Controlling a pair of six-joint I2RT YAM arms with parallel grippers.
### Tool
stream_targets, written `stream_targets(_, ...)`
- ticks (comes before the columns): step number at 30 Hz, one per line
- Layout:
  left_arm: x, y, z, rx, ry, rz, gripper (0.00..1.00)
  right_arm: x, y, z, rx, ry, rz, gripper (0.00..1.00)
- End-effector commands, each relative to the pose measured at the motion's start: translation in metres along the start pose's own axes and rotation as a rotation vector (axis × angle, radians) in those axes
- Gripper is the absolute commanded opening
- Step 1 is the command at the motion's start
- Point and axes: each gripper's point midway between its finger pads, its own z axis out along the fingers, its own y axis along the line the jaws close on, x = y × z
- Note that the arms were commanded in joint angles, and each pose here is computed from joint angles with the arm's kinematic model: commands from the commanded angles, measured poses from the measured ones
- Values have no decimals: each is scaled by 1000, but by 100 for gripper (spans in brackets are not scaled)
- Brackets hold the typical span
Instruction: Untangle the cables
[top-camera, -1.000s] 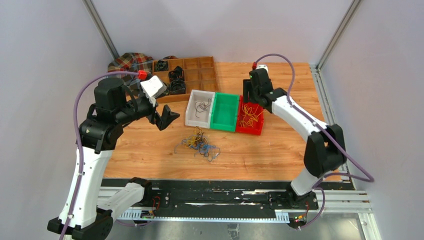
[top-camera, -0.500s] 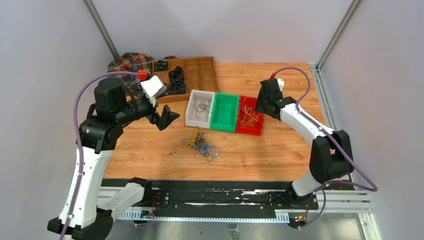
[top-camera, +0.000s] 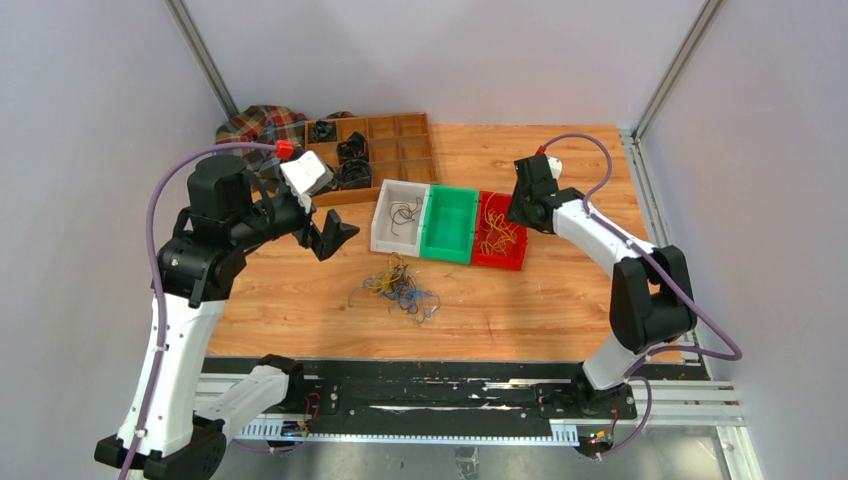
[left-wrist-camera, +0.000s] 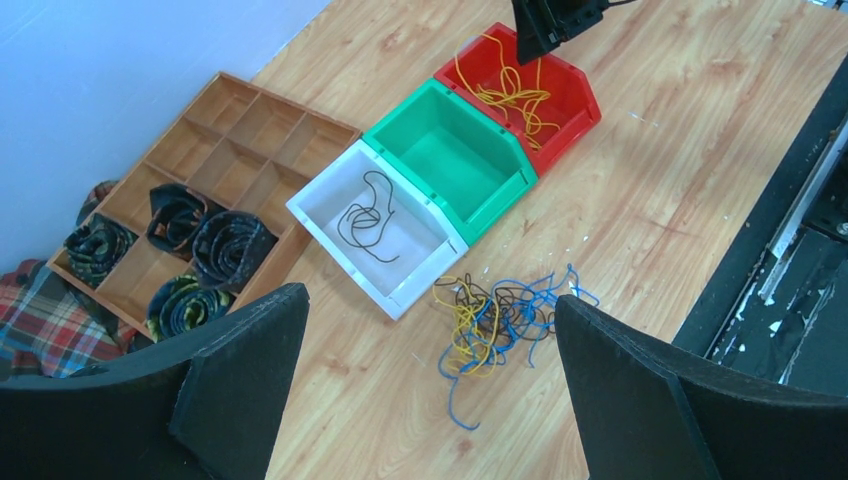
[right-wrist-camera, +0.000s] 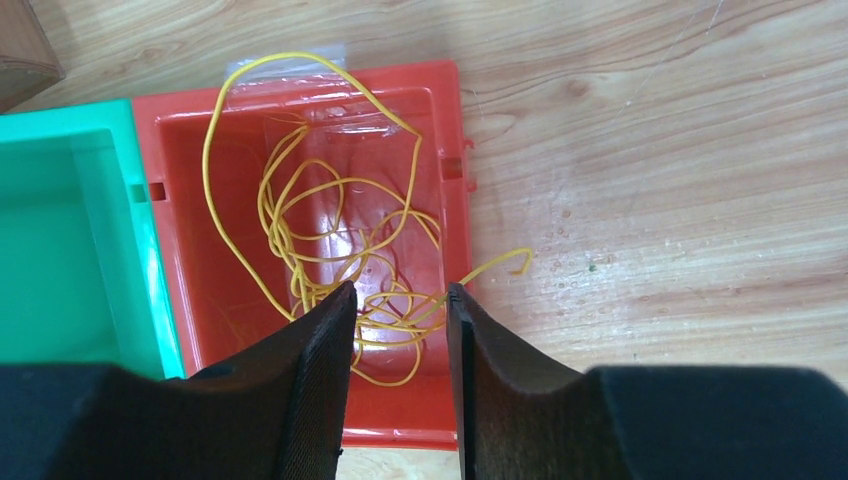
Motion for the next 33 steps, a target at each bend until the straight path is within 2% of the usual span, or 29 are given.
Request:
stream_targets(1, -16, 0, -8, -16, -41, 37, 98, 4, 5, 1, 24, 22, -13, 39)
stream_targets(6, -17, 0, -9, -19, -42, 41, 98, 9, 10, 4, 40, 30, -40, 36)
stream_targets(13, -18, 1, -10, -29, -44, 48, 98, 13, 12, 12, 89, 24, -84, 16)
stream_targets(21, -17, 2, -11, -34, -42, 50, 98, 16, 16, 29, 167, 15, -205, 2)
stream_targets(27, -10, 2, -9, -39, -27, 51, 98, 15, 33, 25, 137, 5, -269, 1)
stream_targets(31, 15, 2, -1, -31, 33, 36, 98, 4, 51, -5, 72, -60, -309, 1)
stream_targets(33, 35, 3, 5, -26, 81, 18, 98, 4, 69, -27, 5, -116, -357, 5)
